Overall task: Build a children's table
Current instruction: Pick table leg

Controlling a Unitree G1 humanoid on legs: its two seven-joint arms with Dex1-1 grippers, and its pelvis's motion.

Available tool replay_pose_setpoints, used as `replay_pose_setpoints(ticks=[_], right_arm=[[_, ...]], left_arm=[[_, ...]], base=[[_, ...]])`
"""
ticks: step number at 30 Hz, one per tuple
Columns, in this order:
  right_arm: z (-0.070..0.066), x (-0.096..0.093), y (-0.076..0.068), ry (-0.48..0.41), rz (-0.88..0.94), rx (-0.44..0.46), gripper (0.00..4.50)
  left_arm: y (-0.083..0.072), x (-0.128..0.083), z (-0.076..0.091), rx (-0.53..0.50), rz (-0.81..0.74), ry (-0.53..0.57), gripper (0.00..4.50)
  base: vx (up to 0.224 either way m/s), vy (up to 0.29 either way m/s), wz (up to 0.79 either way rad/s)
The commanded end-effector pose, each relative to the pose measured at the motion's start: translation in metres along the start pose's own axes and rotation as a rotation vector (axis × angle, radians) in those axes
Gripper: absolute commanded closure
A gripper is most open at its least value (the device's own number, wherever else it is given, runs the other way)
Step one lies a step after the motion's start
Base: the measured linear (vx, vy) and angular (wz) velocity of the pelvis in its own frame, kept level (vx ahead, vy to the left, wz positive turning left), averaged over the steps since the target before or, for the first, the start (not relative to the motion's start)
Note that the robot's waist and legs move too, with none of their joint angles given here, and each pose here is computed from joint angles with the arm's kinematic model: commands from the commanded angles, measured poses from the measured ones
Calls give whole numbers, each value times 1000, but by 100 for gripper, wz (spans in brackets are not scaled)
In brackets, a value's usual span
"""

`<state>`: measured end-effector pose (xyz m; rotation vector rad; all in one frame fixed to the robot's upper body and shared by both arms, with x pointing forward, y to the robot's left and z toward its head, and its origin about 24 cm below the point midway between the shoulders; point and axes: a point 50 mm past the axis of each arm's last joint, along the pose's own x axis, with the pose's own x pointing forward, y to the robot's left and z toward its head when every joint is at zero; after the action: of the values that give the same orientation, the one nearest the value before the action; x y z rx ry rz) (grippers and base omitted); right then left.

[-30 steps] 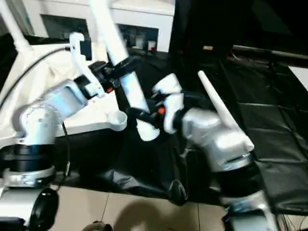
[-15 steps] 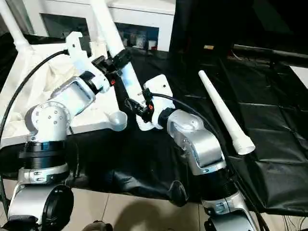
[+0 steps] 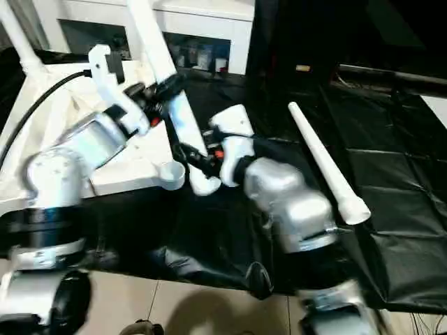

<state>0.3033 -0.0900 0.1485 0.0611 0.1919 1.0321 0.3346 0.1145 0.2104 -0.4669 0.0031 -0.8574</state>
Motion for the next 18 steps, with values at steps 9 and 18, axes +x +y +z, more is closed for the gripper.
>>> replay_pose_setpoints(ticks=[9,18], right_arm=[[4,-26,11,103,270,52,143],[10,-28,15,99,324,67,143]], left_arm=[[-39,-17,20,-9,-495,-5,271],[-39,-18,12,55,-541,86,271]], base=[[0,0,0],[0,0,0]])
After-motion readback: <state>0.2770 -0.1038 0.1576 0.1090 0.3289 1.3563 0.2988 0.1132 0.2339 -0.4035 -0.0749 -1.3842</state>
